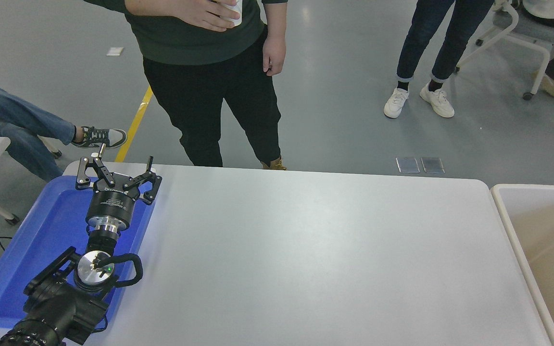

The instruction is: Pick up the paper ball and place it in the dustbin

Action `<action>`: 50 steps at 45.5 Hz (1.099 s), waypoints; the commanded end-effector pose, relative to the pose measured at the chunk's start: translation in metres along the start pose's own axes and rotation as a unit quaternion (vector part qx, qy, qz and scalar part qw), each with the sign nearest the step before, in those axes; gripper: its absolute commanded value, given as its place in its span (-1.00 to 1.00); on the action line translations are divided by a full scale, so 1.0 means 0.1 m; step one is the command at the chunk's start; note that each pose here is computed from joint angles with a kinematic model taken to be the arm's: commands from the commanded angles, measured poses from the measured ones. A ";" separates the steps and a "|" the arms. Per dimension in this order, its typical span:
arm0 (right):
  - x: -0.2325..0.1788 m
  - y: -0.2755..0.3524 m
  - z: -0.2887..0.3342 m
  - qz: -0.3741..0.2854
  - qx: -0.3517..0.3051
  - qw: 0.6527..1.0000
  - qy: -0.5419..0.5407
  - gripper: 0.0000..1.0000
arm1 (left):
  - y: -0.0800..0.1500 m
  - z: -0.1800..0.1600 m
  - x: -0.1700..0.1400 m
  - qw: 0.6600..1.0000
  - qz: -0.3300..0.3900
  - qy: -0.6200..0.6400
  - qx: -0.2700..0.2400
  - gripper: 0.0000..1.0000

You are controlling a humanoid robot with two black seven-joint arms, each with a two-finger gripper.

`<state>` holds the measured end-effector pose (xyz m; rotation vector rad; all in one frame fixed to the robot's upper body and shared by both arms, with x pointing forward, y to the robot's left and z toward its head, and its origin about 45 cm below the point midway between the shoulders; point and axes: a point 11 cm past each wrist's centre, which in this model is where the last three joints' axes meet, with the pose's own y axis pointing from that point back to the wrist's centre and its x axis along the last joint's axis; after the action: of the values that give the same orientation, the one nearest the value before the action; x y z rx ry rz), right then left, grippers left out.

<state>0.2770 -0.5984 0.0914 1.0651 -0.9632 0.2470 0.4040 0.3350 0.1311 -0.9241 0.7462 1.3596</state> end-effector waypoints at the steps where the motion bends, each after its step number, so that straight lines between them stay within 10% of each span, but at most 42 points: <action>1: -0.04 -0.01 -0.02 0.002 -0.001 1.000 -0.010 0.13 | 0.00 0.00 0.00 1.000 0.000 0.000 0.000 1.00; 9: -0.02 -0.01 -0.03 0.004 0.000 1.000 -0.017 0.95 | 0.00 0.00 0.00 1.000 -0.001 0.000 0.001 1.00; 50: 1.00 0.13 -1.12 0.062 0.146 0.952 -0.260 1.00 | 0.00 0.00 0.00 1.000 0.000 0.000 0.001 1.00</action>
<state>0.3545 -0.5542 0.1340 1.2457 -1.3037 0.2408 0.4041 0.3347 0.1312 -0.9232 0.7467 1.3584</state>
